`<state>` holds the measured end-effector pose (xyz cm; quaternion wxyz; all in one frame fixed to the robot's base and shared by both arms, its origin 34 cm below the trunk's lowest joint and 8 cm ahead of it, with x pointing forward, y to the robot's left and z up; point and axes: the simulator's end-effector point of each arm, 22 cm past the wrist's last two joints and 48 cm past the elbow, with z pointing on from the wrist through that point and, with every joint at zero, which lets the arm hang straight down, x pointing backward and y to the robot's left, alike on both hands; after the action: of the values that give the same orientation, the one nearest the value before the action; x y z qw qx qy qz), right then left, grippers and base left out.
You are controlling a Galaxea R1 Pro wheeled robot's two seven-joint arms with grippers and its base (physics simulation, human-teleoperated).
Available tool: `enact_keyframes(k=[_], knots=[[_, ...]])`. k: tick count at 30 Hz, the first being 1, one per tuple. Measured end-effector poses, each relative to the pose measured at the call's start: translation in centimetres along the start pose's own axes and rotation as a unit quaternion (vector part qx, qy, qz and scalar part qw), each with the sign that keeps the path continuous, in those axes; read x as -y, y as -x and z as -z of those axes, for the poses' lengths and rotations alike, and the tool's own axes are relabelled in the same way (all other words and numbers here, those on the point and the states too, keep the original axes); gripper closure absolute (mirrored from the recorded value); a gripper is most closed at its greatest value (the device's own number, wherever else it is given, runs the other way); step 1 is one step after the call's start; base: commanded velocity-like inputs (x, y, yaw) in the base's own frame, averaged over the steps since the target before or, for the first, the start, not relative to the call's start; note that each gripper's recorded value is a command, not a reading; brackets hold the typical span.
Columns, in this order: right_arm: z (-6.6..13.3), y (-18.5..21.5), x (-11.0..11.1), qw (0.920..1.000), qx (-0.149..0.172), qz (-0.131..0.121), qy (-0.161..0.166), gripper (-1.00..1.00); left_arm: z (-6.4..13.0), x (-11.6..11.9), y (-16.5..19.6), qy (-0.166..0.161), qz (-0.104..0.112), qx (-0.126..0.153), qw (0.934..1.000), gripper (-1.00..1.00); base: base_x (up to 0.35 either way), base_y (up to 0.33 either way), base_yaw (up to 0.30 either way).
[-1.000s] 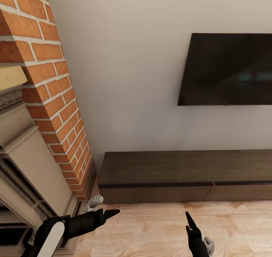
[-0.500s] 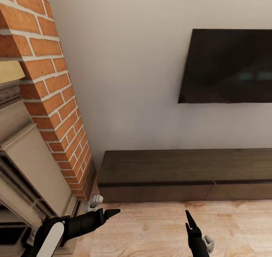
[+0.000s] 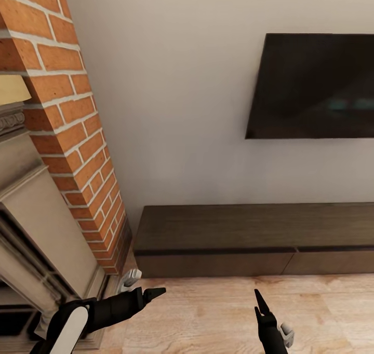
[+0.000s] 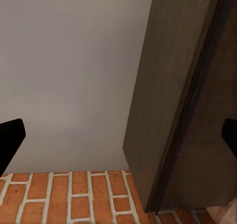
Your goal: Place each of the two pumpkins and all three candles from the living room inside a cabinet in the living room (use any cabinet), then make sure every cabinet is closed, and position the cauldron so it is next to a table in the living room.
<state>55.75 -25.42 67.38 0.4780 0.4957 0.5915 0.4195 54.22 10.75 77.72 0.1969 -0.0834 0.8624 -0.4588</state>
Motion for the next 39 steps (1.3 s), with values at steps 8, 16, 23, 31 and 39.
enact_keyframes(k=[8, 16, 23, 31, 39], knots=[[-0.2, 0.0, 1.3, 0.9999, 0.006, 0.009, 0.0, -1.0, -0.6, -1.0, -0.3, 0.0, -0.001, 0.001, 1.0, -1.0, 0.0, 0.0, 0.0], [-0.5, -0.2, 2.5, 0.9999, 0.009, 0.013, 0.001, -1.0, -1.3, -2.1, -0.8, -0.001, -0.001, 0.0, 1.0, -1.0, 0.0, 0.0, 0.0], [-0.6, -0.3, 3.7, 0.9999, 0.009, 0.013, 0.001, -1.0, -1.9, -3.1, -1.2, -0.001, -0.001, 0.0, 1.0, -1.0, 0.0, 0.0, 0.0], [-0.8, -0.6, 4.3, 0.9997, 0.01, 0.012, 0.019, -1.0, -2.6, -4.2, -1.6, -0.001, -0.002, 0.0, 1.0, -1.0, 0.0, 0.0, 0.0], [-1.0, -0.7, 5.4, 0.9996, 0.01, 0.011, 0.025, -1.0, -3.4, -5.2, -2.4, -0.003, -0.004, -0.004, 1.0, -1.0, 0.0, 0.0, 0.0]])
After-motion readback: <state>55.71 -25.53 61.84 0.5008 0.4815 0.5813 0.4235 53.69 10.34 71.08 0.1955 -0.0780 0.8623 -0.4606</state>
